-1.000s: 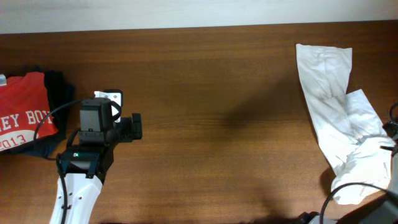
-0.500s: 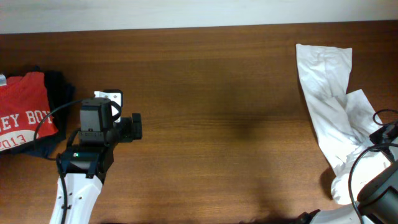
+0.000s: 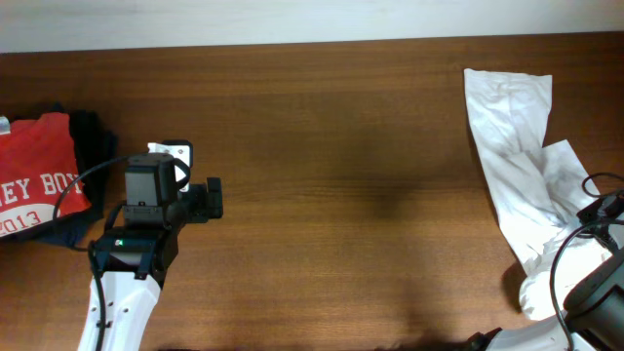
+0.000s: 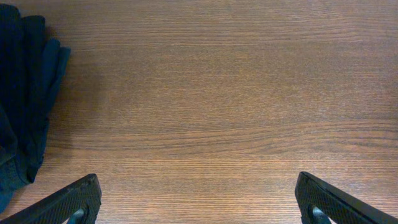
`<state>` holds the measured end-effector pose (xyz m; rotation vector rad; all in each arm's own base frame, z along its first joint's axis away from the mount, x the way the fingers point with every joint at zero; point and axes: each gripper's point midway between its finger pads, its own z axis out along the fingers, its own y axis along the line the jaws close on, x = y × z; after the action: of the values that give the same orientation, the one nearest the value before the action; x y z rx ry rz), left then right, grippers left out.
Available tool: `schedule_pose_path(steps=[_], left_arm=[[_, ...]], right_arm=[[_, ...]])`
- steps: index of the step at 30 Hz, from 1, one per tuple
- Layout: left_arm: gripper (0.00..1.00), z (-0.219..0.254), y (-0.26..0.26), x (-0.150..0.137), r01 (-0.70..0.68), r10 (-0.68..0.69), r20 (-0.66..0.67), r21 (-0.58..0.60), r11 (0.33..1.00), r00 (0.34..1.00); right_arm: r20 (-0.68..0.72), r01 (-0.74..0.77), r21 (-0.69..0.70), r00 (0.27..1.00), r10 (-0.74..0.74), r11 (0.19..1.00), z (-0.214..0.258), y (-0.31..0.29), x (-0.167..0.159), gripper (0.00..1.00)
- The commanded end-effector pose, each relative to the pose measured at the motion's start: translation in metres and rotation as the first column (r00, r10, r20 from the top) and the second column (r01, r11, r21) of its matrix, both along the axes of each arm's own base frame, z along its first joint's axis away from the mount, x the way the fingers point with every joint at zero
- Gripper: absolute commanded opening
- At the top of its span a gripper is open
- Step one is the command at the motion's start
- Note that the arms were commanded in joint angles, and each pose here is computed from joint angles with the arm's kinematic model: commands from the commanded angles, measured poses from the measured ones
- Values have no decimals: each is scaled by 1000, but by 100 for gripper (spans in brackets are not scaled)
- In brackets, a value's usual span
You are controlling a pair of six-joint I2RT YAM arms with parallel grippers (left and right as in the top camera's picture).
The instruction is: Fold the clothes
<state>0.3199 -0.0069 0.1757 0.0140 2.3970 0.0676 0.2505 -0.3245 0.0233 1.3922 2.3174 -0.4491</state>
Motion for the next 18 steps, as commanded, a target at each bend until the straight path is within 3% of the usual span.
schedule_pose_path(steps=[1,4,9,12,14,18], left_arm=[[99,9,-3,4,12,-12,23,-9,1000,1000],[99,9,-3,4,12,-12,23,-8,1000,1000],[99,9,-3,4,12,-12,23,-9,1000,1000],[99,9,-3,4,12,-12,23,-9,1000,1000],[99,9,-3,4,12,-12,23,-9,1000,1000],[99,9,-3,4,12,-12,23,-9,1000,1000]], right_arm=[[24,-7,-3,1000,7,1000,5,-4,6,4],[237,-236,50,947,218,970,43,17,58,4],[410,-592,-23,730,547,806,154,90,131,4],[455,-800,-14,529,716,600,200,193,161,4],[497,-926,17,334,801,377,209,290,170,4],[504,-998,54,44,863,19,204,441,149,4]])
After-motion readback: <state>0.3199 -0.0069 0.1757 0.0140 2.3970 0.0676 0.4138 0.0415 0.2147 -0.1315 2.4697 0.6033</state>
